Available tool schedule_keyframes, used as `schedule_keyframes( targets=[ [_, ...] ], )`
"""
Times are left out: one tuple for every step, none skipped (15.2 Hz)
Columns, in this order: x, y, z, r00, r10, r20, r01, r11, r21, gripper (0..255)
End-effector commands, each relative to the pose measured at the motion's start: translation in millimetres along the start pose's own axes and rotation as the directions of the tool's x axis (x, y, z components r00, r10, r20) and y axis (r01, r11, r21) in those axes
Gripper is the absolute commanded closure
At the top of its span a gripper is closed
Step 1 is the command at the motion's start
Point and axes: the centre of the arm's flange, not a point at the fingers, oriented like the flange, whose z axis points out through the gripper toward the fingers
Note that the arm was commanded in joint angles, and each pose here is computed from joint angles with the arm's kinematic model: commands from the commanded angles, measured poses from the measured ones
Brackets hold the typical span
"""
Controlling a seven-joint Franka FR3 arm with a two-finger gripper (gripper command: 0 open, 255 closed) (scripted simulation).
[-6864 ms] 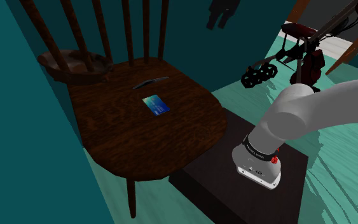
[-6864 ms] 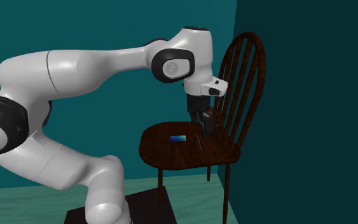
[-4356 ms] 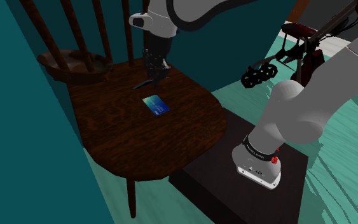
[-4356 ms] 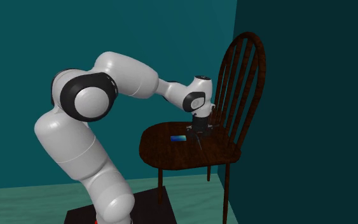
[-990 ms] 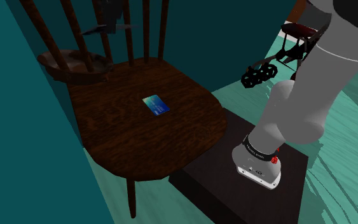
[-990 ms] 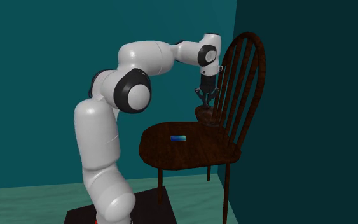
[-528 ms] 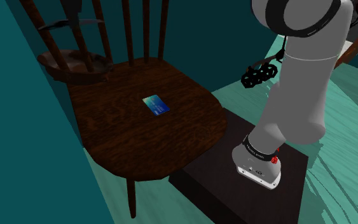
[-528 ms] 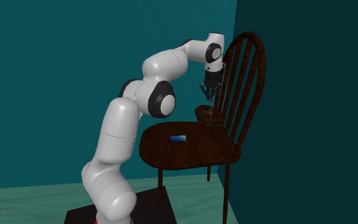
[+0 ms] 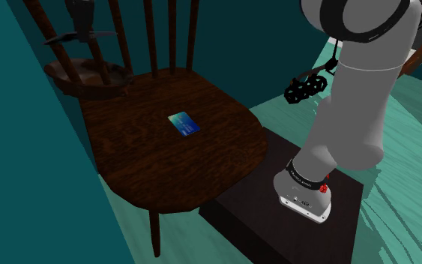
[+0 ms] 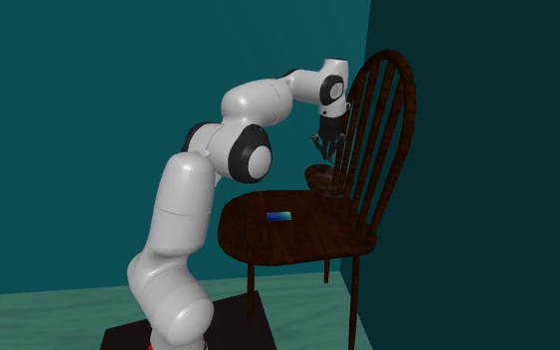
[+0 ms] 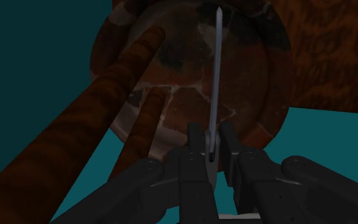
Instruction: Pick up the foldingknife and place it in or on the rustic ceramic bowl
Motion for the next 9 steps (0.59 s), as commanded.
schedule_keyframes(
  targets=[
    [-0.4, 11.5, 33.6, 1.000, 0.012, 0.019, -0.012, 1.000, 0.014, 255],
    [-1.2, 11.4, 38.8, 1.000, 0.012, 0.019, -0.012, 1.000, 0.014, 255],
    [-2.0, 11.3, 44.0, 1.000, 0.012, 0.019, -0.012, 1.000, 0.014, 255],
    [-2.7, 11.1, 49.2, 1.000, 0.012, 0.019, -0.012, 1.000, 0.014, 255],
    [-3.5, 11.0, 54.5, 1.000, 0.012, 0.019, -0.012, 1.000, 0.014, 255],
    [-4.2, 10.8, 59.5, 1.000, 0.012, 0.019, -0.012, 1.000, 0.014, 255],
    [-4.2, 10.8, 59.5, 1.000, 0.012, 0.019, -0.012, 1.000, 0.014, 255],
    [-4.2, 10.8, 59.5, 1.000, 0.012, 0.019, -0.012, 1.000, 0.014, 255],
    [-4.2, 10.8, 59.5, 1.000, 0.012, 0.019, -0.012, 1.000, 0.014, 255]
  ],
)
